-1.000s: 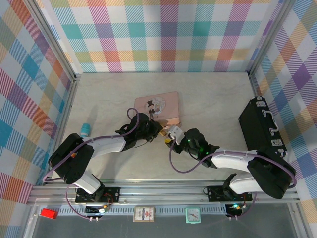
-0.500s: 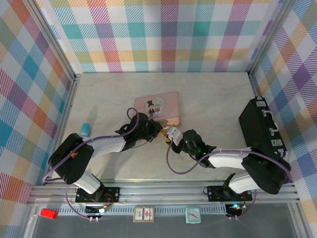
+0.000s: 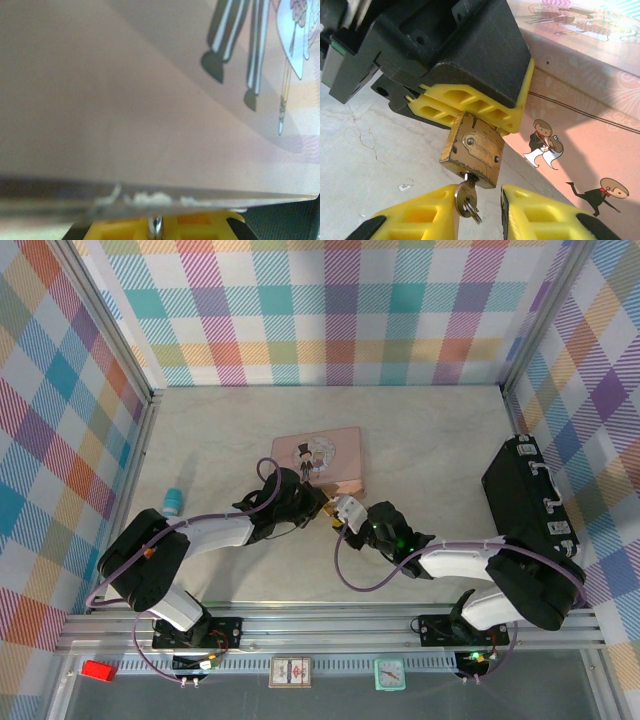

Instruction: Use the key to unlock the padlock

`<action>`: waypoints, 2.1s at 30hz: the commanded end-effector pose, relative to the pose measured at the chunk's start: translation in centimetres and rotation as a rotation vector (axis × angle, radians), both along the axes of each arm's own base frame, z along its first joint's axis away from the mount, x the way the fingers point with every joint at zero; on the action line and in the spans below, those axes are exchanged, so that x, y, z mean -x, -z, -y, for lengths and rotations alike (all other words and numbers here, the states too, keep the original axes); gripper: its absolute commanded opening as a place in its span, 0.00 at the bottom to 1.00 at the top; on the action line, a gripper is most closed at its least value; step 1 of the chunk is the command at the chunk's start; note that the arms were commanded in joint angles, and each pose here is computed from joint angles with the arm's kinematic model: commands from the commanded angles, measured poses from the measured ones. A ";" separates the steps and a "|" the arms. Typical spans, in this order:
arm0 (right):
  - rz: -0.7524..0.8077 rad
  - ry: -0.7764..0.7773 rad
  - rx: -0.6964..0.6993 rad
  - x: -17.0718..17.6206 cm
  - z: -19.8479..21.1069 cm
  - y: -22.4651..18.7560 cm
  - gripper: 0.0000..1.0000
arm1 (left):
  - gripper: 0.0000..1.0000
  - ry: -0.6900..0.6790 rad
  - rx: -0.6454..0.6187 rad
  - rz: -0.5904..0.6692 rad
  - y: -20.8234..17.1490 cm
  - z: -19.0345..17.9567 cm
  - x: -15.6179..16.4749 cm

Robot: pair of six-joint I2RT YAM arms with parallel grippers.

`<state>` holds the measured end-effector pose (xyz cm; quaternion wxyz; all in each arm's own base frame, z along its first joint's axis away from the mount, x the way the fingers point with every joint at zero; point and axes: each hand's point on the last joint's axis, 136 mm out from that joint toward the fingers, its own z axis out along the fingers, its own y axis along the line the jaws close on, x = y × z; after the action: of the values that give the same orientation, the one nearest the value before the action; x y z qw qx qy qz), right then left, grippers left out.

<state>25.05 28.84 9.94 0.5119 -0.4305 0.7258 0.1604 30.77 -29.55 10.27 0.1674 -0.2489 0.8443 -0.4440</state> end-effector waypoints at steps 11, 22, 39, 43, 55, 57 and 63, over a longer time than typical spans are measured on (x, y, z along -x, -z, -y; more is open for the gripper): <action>0.035 0.018 -0.058 -1.1 -1.4 -2.2 0.12 | 0.03 0.009 0.040 -0.001 -1.0 1.2 -0.1; -0.323 0.042 -0.187 1.5 -2.1 -1.2 0.00 | 0.16 0.027 0.054 -0.006 0.1 1.8 -0.1; -0.780 0.171 -0.369 1.8 -2.0 1.9 0.00 | 0.51 0.000 0.020 0.029 0.3 -0.1 0.0; -0.828 0.226 -0.383 1.5 -1.4 2.8 0.00 | 0.53 -0.011 0.002 0.050 0.2 -1.3 0.0; -1.019 0.409 -0.509 -0.6 0.1 6.2 0.00 | 0.64 -0.017 -0.461 0.306 -3.5 -10.3 1.8; -1.031 0.414 -0.545 -1.5 0.4 6.3 0.00 | 0.67 -0.021 -0.506 0.345 -4.5 -11.4 2.0; -0.973 0.427 -0.559 -4.2 1.0 5.7 0.00 | 0.70 0.003 -0.576 0.374 -5.4 -12.8 1.5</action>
<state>27.26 27.65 3.03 0.2092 -0.0115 0.8874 0.4107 29.26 -18.20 16.26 0.3796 -0.1314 0.8726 -0.2779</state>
